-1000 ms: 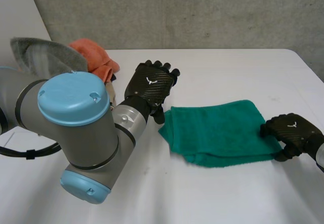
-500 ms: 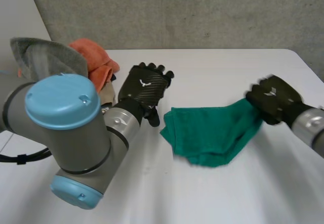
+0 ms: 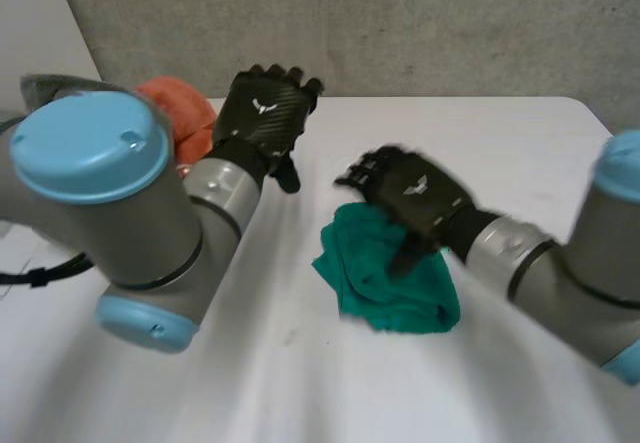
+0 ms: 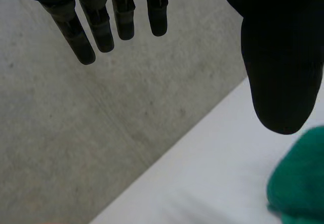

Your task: Fold the laundry.

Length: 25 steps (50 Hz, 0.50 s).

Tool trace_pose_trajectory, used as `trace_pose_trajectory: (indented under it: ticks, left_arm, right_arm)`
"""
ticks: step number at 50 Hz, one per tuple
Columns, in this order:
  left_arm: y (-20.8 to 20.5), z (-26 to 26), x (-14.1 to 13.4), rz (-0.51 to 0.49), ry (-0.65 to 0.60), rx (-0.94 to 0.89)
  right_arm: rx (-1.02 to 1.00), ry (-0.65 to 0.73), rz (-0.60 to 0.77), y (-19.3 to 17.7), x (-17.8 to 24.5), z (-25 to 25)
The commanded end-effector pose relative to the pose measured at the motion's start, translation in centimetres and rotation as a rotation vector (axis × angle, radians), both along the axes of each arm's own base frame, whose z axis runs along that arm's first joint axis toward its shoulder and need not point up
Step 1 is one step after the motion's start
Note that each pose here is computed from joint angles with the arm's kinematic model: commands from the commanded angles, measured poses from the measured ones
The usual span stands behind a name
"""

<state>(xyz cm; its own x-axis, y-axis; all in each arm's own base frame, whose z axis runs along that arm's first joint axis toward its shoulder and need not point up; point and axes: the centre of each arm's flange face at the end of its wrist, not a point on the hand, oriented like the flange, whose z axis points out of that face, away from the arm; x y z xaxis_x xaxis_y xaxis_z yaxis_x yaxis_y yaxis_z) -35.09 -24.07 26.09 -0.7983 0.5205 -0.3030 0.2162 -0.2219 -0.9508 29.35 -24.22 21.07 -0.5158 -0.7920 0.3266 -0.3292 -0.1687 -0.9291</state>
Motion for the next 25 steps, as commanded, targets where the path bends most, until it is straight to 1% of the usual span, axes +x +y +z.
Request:
trace_pose_trajectory:
  ticks: [1,2,5,6,8,10,13,14,17,18,20,21,22,25]
  left_arm:
    - [0.3,-1.4,-4.2,-0.086,0.009,-0.006]
    - [0.9,-2.3,-5.3,-0.119,0.003,0.001]
    - [1.6,-3.9,-7.0,-0.181,-0.013,0.016]
    - [2.0,-5.1,-8.0,-0.220,-0.024,0.028]
    - [2.4,-6.2,-8.8,-0.248,-0.037,0.042]
    - [2.4,-7.9,-9.4,-0.253,-0.055,0.060]
    - [2.0,-9.1,-9.4,-0.219,-0.073,0.081]
    - [1.6,-9.7,-9.0,-0.175,-0.085,0.095]
    - [1.0,-10.1,-8.3,-0.102,-0.105,0.106]
    - [0.9,-10.3,-7.9,-0.064,-0.124,0.116]
    - [1.0,-10.7,-7.4,-0.040,-0.157,0.134]
    - [1.1,-11.0,-7.1,-0.035,-0.177,0.147]
    - [1.6,-11.7,-6.6,-0.033,-0.224,0.178]
    - [2.1,-12.7,-5.7,-0.027,-0.282,0.226]
  right_arm:
    - [0.154,-0.210,-0.294,-3.8,-5.3,2.6]
    - [0.172,-0.202,-0.349,-4.3,-6.4,2.4]
    - [0.202,-0.184,-0.401,-4.7,-7.1,2.1]
    - [0.218,-0.176,-0.420,-4.9,-7.4,1.9]
    - [0.238,-0.166,-0.431,-5.2,-7.4,1.4]
    - [0.273,-0.150,-0.434,-5.7,-7.2,0.1]
    - [0.307,-0.135,-0.438,-6.2,-7.0,-1.0]
    - [0.327,-0.127,-0.437,-6.4,-6.9,-1.6]
    - [0.353,-0.115,-0.435,-6.7,-6.7,-2.4]
    - [0.375,-0.106,-0.423,-6.6,-6.2,-3.0]
    - [0.390,-0.093,-0.397,-6.2,-5.3,-3.4]
    - [0.394,-0.087,-0.381,-6.0,-4.7,-3.6]
    - [0.407,-0.073,-0.343,-5.3,-3.5,-4.0]
    - [0.453,-0.036,-0.296,-4.2,-1.7,-5.7]
